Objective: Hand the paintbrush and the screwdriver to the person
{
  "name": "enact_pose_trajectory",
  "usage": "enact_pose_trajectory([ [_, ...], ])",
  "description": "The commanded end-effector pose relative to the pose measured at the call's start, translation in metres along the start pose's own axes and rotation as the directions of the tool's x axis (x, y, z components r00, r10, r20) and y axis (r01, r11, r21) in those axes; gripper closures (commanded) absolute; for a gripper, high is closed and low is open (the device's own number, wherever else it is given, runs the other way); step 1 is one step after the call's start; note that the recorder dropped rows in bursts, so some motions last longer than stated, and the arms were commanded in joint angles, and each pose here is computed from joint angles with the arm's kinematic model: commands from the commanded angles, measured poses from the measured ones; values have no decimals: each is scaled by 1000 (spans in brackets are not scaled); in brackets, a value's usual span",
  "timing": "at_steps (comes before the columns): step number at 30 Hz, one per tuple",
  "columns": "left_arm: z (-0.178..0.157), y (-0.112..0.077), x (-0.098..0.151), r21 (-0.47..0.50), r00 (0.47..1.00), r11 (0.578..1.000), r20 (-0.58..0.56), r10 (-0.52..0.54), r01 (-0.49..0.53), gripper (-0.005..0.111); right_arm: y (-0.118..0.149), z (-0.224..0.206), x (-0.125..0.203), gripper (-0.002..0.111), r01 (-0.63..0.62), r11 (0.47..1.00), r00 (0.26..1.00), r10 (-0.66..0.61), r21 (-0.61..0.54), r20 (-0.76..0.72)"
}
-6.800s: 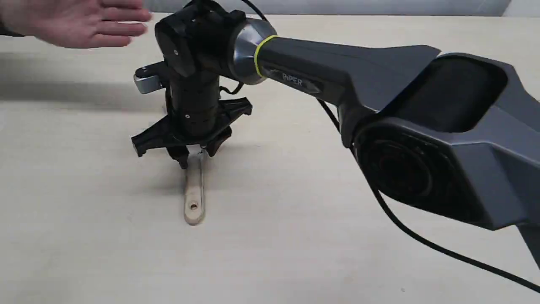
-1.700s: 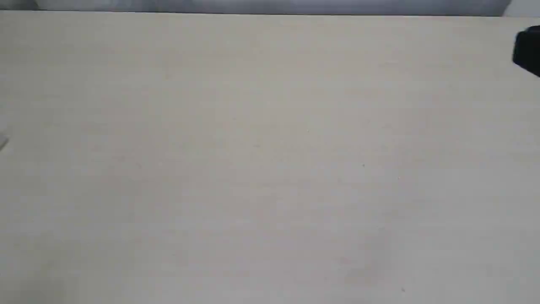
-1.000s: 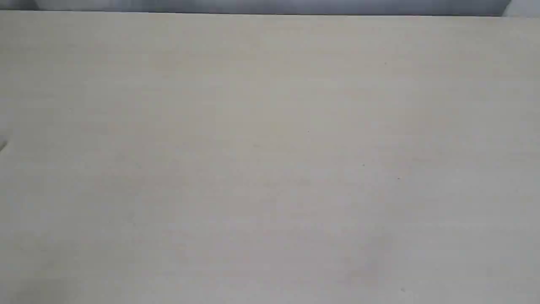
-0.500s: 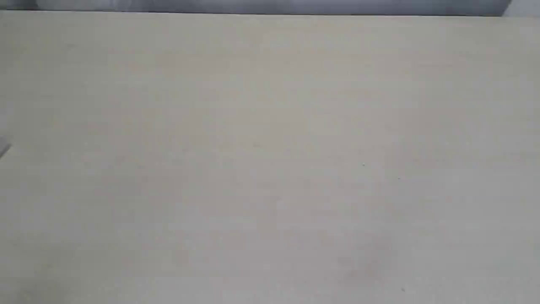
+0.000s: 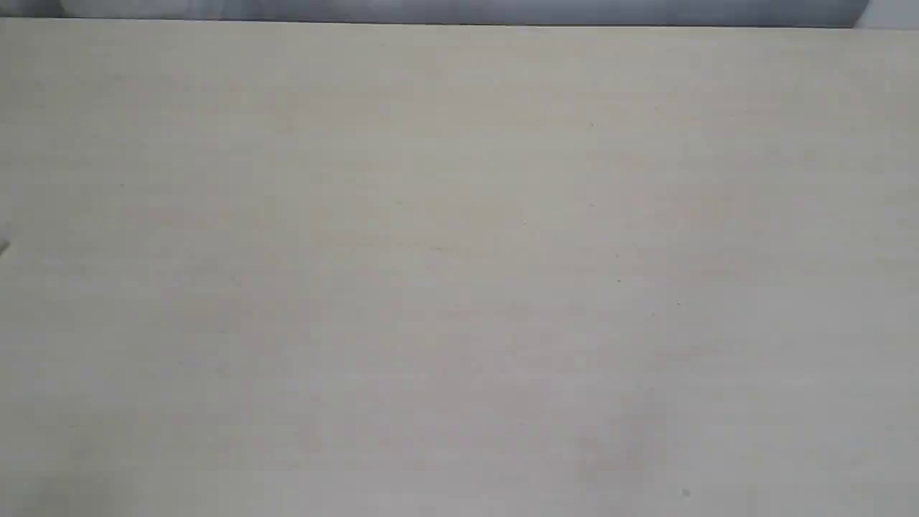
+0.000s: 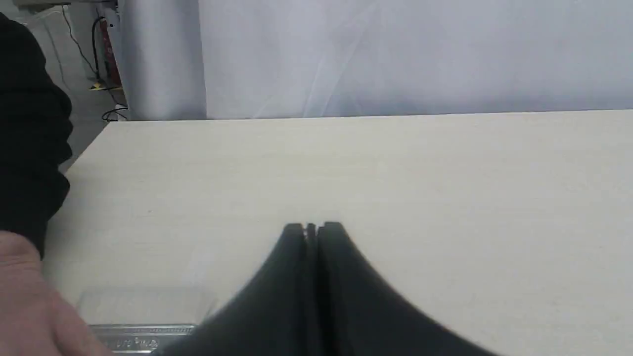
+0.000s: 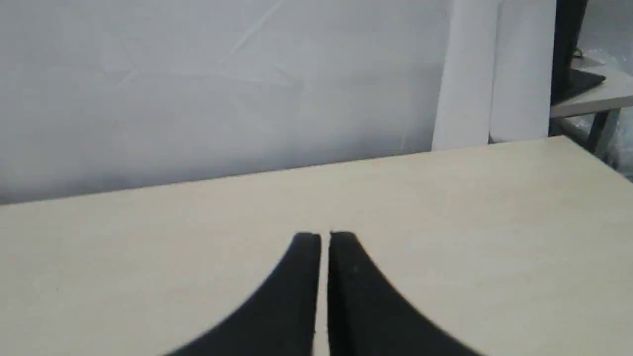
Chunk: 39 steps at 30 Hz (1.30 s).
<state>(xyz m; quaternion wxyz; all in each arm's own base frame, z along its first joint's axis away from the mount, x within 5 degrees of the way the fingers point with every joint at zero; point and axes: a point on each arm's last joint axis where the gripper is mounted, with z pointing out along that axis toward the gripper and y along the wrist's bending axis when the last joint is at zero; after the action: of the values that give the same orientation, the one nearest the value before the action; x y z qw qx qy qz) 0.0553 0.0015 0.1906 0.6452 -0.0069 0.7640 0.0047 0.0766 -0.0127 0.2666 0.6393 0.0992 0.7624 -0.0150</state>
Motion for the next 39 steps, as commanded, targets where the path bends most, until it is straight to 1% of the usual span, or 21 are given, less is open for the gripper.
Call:
enact_pose_trajectory([
  [1,0,0,0,6,1000,1000,7,-5,4,107,0,6,22,104,19,1000,1000,-19,-18,-1],
  [6,0,0,0,6,1000,1000,7,-5,4,107,-1,12,51,104,17,999,1000,-18,-47,-13],
  [12,0,0,0,6,1000,1000,6,-3,2,107,0,14,68,104,22,996,1000,-21,-82,18],
  [24,0,0,0,6,1000,1000,6,-3,2,107,2,14,65,104,49,994,997,-44,-97,57],
  [29,0,0,0,6,1000,1000,6,-3,2,107,2,5,59,104,47,994,988,-32,-102,148],
  [35,0,0,0,6,1000,1000,6,-3,2,107,-1,-3,61,104,39,996,985,-24,-83,168],
  [39,0,0,0,6,1000,1000,4,-5,5,107,-2,-7,63,104,66,995,982,-52,-74,180],
])
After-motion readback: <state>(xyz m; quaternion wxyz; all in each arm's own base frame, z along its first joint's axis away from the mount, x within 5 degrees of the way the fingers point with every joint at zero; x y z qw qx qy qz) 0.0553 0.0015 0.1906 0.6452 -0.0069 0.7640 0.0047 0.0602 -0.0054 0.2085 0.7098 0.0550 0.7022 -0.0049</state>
